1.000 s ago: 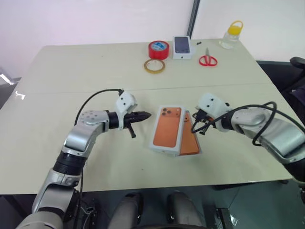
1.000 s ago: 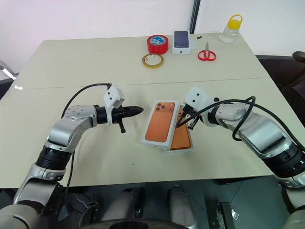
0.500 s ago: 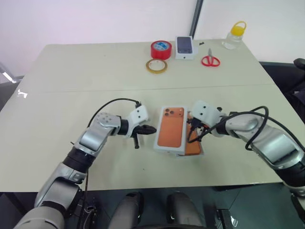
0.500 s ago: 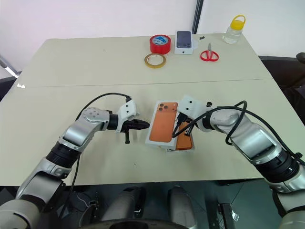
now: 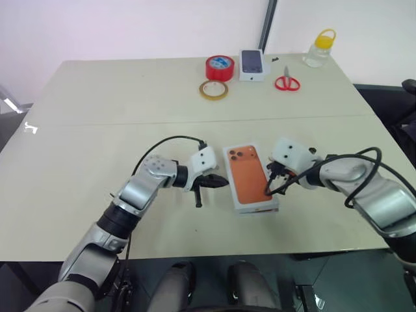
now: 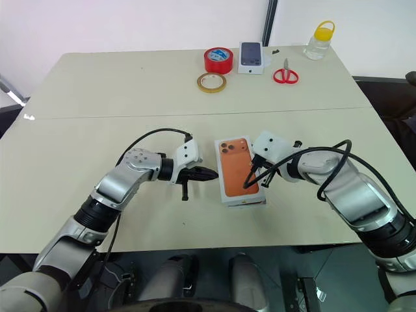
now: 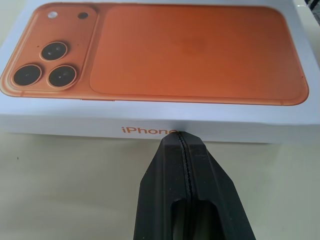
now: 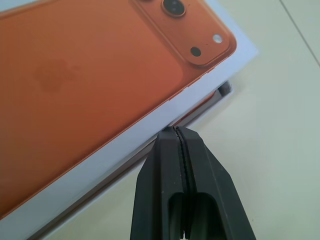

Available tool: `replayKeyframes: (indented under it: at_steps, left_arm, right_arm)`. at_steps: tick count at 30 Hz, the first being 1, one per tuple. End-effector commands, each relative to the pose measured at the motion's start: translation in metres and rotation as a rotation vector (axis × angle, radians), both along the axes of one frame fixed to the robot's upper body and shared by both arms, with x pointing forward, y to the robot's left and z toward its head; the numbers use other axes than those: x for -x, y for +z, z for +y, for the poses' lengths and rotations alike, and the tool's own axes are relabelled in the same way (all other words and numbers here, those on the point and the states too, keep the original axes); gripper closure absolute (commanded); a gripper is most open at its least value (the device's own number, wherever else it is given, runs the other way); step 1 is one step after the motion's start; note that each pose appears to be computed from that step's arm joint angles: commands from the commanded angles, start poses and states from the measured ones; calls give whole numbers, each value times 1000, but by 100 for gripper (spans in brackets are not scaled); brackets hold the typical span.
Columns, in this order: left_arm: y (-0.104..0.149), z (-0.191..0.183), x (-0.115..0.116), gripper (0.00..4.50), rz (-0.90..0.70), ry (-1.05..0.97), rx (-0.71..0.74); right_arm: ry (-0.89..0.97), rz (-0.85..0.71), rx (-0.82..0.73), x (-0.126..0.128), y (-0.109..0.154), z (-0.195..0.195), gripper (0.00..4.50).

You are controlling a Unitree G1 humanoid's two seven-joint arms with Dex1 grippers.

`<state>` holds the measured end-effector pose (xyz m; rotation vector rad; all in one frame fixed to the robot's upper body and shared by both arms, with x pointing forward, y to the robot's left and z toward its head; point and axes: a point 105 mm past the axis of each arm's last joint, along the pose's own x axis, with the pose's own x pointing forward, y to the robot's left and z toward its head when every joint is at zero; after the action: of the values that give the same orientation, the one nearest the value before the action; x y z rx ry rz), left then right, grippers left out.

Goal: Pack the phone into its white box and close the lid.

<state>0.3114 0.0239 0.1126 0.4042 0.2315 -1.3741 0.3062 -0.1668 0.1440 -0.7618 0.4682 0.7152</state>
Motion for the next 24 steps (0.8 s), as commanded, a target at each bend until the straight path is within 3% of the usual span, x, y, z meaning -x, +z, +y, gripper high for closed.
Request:
replayKeyframes:
  at_steps: [1,24]
  left_arm:
    - [16,-11,4,450,-57,-34,43]
    - [15,-18,17,450,-54,-105,33]
  right_arm:
    - [82,-12,-9,10,6,15,448]
    - [66,14,6,17,1,8,448]
